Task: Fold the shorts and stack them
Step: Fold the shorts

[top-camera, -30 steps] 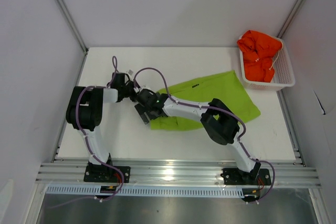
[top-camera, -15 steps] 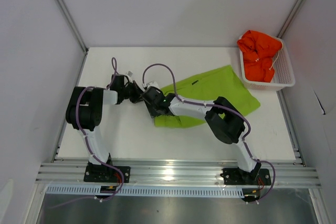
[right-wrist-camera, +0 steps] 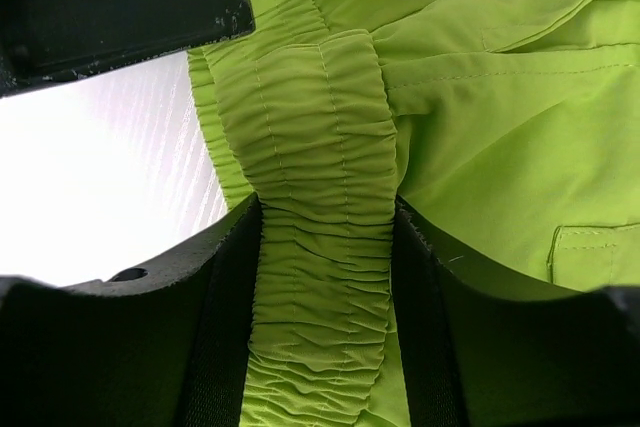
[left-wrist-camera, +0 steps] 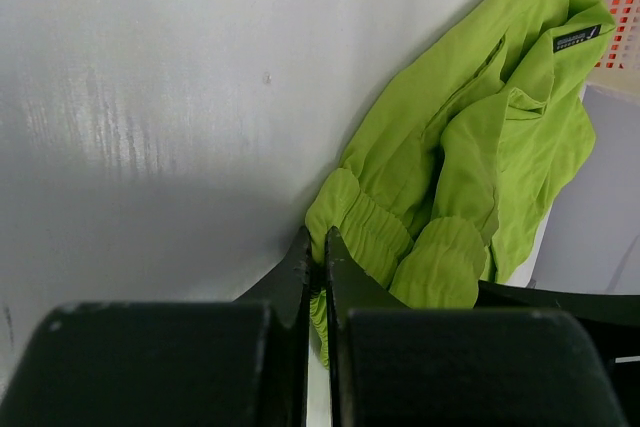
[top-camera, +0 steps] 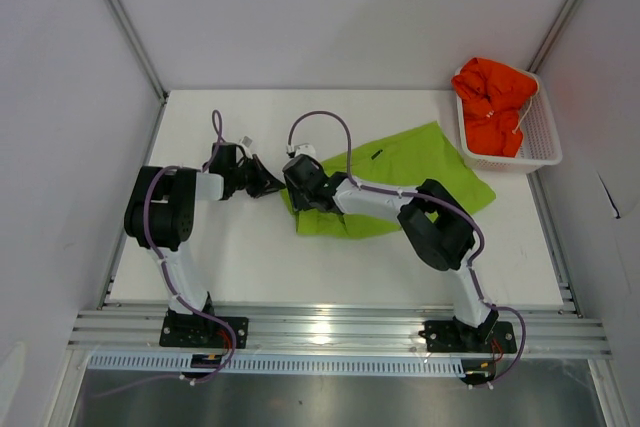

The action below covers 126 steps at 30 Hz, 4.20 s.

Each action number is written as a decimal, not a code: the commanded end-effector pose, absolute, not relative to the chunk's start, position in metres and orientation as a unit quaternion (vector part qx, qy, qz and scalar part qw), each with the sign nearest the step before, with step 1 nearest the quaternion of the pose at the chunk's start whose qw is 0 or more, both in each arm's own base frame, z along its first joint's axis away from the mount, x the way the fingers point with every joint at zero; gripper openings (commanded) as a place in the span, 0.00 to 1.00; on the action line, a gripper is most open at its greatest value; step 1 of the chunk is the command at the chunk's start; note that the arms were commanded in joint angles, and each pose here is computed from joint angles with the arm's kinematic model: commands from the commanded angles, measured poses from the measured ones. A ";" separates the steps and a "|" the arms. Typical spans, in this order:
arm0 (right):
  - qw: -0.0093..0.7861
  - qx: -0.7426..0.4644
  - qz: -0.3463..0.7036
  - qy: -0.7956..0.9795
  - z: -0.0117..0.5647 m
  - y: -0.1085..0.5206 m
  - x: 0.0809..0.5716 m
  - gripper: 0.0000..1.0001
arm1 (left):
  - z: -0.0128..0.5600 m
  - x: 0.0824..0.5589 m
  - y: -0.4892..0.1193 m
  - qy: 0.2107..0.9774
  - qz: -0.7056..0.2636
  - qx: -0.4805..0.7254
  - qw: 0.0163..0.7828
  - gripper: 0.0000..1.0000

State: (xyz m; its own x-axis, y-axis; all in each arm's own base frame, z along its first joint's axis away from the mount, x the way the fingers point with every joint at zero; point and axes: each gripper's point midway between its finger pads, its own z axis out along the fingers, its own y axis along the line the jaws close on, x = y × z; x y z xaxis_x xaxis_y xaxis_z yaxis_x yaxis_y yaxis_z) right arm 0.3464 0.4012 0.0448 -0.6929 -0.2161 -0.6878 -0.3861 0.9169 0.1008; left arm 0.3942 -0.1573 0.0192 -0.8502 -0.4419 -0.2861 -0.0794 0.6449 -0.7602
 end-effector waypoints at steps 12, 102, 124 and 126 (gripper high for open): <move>0.396 -0.157 0.179 0.887 0.081 0.428 0.376 0.53 | 0.019 0.380 -0.157 0.883 -0.393 -0.131 0.220 0.00; 0.396 -0.165 0.263 0.865 0.013 0.439 0.355 0.42 | 0.079 0.371 -0.127 0.762 -0.514 -0.220 0.326 0.59; 0.400 -0.223 0.259 0.850 0.015 0.450 0.344 0.54 | 0.064 0.379 -0.117 0.784 -0.468 -0.236 0.332 0.95; 0.399 -0.232 0.261 0.847 0.015 0.453 0.340 0.54 | 0.063 0.382 -0.118 0.790 -0.459 -0.235 0.331 0.95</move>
State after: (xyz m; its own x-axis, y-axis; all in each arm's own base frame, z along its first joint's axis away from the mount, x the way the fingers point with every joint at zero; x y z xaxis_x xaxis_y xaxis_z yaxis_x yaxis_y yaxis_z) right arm 0.3654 0.4539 0.0416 -0.5423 -0.0673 -0.8375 -0.5580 0.7741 0.2990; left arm 0.3688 -0.1209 0.0513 -0.6868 -0.6947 -0.2135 -0.1205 0.3985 -0.9092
